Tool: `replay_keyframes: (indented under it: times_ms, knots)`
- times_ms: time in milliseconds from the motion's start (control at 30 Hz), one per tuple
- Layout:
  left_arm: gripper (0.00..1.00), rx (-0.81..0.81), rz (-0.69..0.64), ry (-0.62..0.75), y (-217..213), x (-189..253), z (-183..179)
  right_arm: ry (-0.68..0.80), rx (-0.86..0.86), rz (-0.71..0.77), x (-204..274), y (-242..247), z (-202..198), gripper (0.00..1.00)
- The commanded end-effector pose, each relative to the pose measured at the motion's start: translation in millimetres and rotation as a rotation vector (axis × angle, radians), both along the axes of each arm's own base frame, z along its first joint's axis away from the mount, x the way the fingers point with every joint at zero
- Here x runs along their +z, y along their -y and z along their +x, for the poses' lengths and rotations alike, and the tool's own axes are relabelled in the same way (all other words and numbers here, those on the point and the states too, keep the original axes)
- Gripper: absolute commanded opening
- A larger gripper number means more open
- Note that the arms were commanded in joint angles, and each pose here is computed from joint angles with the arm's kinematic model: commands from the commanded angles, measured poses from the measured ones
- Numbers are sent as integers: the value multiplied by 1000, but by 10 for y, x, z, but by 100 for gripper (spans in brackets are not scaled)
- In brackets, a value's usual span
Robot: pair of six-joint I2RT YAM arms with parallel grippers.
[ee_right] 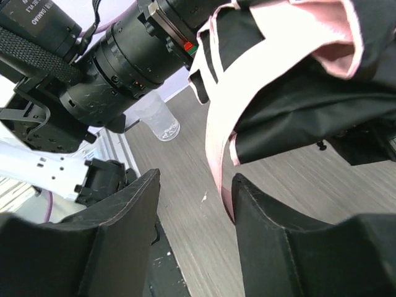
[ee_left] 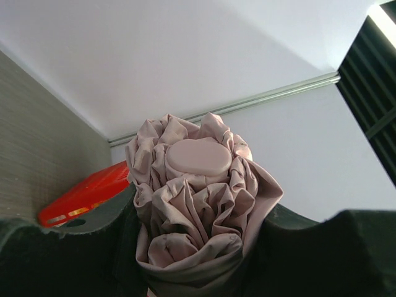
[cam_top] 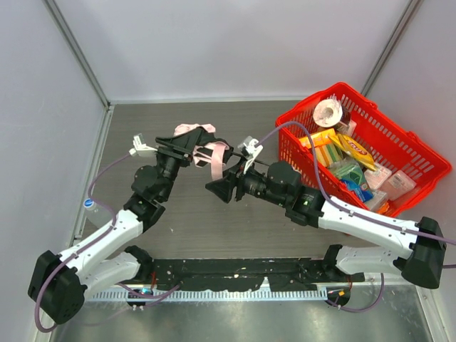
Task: Put away the umbrella
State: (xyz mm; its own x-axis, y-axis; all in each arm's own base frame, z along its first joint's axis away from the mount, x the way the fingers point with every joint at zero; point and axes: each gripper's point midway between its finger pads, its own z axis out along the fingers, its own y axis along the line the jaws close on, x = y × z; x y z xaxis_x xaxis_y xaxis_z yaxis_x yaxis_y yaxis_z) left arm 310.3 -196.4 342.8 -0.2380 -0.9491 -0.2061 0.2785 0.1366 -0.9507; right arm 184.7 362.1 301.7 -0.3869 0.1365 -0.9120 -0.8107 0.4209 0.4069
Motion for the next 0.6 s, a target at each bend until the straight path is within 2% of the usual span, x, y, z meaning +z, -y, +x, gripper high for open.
replay_keyframes:
  times_ms: [0,100,167,233,333,400,467,567]
  knots:
    - [0,1,-224,162,-157,715,-117,166,-161,56,301,36,241,47]
    - [0,-11,-266,154,-160,757,-121,182,-167,65,365,5,228,11]
    - [0,-13,-278,143,-157,765,-107,214,-131,78,511,-108,109,1]
    - [0,-12,-310,118,-160,746,-67,260,-95,72,623,-257,-89,1]
    - [0,-46,-395,88,-121,758,-30,303,-83,32,650,-452,-39,1]
    - [0,-31,-462,116,-206,829,-44,375,-90,24,677,-471,-1,1]
    - [0,-75,-543,105,-190,889,-44,430,-123,-92,488,-483,127,1]
    - [0,-227,-662,53,15,978,-74,488,-142,-195,345,-543,242,1]
